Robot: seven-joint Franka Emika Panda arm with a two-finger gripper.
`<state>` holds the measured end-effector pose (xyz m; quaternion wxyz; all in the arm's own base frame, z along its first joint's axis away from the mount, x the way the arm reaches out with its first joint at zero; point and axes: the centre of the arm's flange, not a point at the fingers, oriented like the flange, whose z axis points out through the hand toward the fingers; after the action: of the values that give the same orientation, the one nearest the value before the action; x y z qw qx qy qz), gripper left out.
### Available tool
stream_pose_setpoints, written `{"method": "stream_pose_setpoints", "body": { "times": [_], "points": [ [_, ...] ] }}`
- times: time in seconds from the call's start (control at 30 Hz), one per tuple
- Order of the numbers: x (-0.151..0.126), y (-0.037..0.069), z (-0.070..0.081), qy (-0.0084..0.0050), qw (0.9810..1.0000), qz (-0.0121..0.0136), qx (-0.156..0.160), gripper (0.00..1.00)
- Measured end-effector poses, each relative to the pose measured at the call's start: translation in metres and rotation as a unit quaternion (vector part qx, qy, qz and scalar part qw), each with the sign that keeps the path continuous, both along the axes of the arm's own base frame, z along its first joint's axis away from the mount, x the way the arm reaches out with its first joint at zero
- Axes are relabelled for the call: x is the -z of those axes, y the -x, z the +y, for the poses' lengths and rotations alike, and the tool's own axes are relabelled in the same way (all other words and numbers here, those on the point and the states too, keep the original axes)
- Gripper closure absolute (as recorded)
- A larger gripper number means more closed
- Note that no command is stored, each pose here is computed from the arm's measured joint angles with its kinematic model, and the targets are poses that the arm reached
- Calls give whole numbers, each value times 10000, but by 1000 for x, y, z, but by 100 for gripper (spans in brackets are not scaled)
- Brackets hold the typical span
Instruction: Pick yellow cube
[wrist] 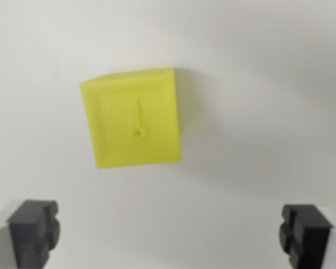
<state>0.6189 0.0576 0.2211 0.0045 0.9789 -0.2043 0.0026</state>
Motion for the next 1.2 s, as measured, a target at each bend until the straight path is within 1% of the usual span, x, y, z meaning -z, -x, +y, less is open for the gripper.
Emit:
{"method": "stream_pose_setpoints", "body": {
  "times": [0.33, 0.7, 0.93, 1.03, 1.1, 1.2],
  "points": [
    [25, -3, 11, -17, 9997, 11, -255, 0],
    [52, -7, 22, -36, 9986, 22, -534, 0],
    [61, -7, 25, -40, 9982, 24, -591, 0],
    [68, -7, 25, -41, 9982, 28, -593, 0],
    [73, -8, 25, -42, 9982, 25, -595, 0],
    [81, -8, 25, -44, 9982, 27, -598, 0]
  ]
}}
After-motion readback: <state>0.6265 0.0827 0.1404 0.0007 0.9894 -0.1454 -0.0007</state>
